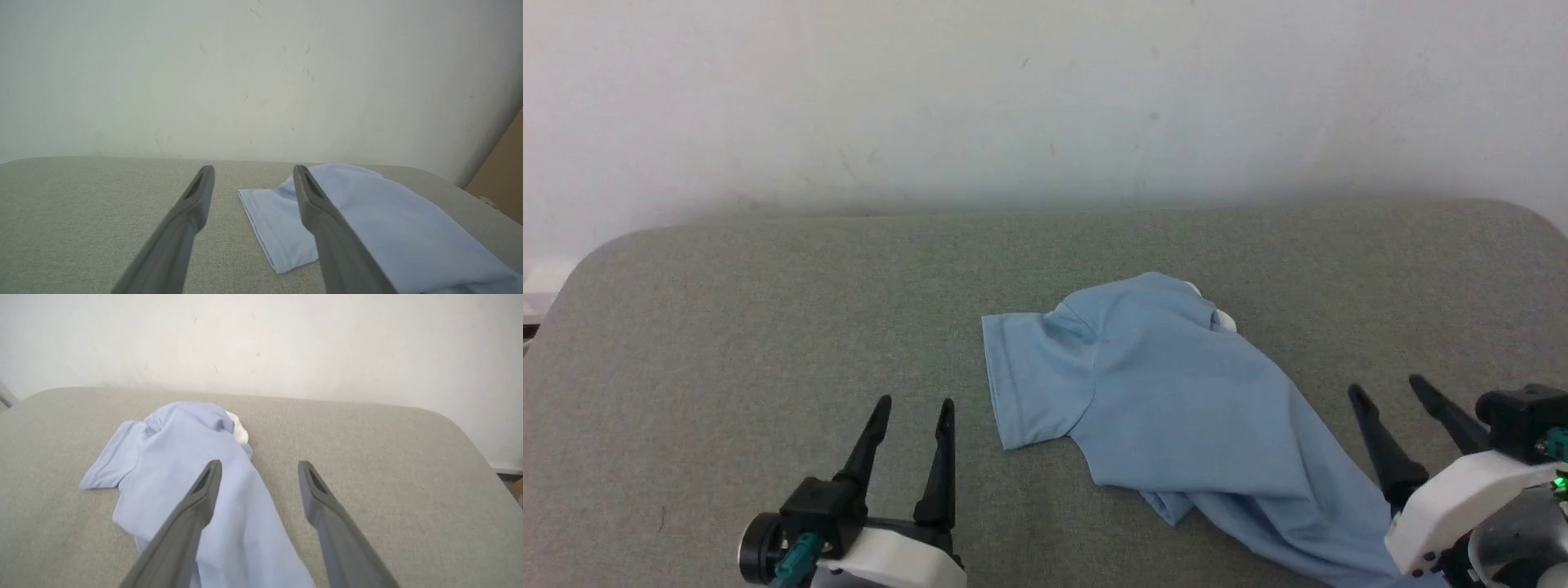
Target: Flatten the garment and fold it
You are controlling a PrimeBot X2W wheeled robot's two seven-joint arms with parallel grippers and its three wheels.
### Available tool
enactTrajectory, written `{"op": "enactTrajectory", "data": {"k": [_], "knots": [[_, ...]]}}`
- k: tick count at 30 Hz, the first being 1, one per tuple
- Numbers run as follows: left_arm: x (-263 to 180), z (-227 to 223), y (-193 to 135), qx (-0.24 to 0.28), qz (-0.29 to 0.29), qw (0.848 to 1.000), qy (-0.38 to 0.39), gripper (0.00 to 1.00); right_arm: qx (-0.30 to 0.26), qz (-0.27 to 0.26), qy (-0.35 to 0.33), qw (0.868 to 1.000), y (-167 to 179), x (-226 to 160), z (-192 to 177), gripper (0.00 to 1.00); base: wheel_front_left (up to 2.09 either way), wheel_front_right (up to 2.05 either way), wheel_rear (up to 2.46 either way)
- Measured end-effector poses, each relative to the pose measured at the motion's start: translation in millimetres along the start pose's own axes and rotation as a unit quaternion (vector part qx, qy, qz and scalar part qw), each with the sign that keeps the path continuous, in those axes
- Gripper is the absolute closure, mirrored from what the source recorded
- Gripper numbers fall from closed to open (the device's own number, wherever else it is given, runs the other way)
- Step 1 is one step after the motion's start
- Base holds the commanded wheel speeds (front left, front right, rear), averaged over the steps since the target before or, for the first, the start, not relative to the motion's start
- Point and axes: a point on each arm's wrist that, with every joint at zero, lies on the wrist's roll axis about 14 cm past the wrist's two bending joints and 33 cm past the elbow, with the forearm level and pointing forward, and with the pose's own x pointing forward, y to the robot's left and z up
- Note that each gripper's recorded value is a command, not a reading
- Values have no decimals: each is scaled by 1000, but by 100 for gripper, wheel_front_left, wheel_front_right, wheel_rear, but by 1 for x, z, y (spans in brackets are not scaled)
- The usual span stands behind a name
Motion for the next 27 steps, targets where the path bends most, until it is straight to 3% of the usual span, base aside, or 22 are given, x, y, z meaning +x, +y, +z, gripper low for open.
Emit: {"op": "enactTrajectory", "data": {"k": [3,7,15,21,27], "knots": [[5,-19,-8,-1,-14,999,28,0,-2,-2,-81,997,0,4,26,0,0,0,0],[13,-53,-17,6,-29,994,102,0,-11,-26,-117,993,-8,7,22,0,0,0,0],[56,-83,-35,59,-78,967,236,0,-26,-36,-68,997,-4,18,-20,0,0,0,0],[62,-117,-22,127,-85,921,357,0,-43,-48,-57,996,-13,25,-27,0,0,0,0],[59,-143,-21,138,-104,877,448,0,-40,-60,-47,996,-18,32,-32,0,0,0,0]]}}
